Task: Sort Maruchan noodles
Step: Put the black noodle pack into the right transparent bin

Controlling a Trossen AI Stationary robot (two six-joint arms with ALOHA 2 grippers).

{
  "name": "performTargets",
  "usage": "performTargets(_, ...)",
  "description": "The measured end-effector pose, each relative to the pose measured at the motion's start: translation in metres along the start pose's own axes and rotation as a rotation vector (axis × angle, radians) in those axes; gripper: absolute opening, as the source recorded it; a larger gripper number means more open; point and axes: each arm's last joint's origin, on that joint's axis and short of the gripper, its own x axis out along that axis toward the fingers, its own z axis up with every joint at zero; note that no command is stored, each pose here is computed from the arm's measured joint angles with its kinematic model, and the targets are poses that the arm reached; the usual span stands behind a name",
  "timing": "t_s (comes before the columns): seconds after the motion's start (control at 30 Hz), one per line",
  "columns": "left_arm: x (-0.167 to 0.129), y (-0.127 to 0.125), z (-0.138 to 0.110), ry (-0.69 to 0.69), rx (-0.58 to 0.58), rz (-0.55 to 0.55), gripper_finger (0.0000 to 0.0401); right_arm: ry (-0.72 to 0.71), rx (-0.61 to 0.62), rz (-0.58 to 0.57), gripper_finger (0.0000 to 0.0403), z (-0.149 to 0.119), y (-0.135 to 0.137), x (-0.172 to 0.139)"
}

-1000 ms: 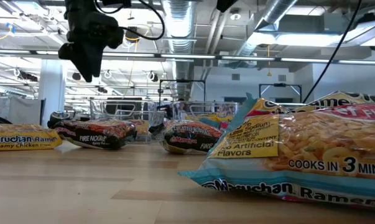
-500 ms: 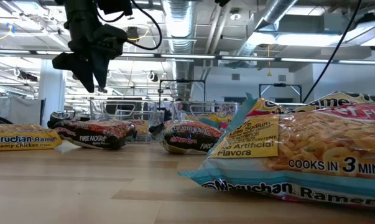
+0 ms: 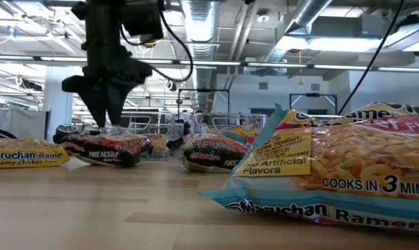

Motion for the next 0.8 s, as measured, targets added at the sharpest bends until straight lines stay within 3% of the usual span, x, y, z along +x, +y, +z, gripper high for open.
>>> performTargets(0.33,0.033,-0.007,0.001,0.072,-0.060,0.087,0.0165,0.037,-0.021,-0.013,0.0121,-0.004,-0.002,0.000)
performTargets(0.57,0.037,-0.008,0.001,0.075,-0.087,0.106,0.0163,0.060,-0.030,-0.002,0.0121,-0.005,-0.002,0.000)
performTargets(0.8,0.038,-0.010,-0.001,0.073,-0.083,0.099,0.0103,0.060,-0.030,-0.002,0.0121,-0.005,-0.002,0.000)
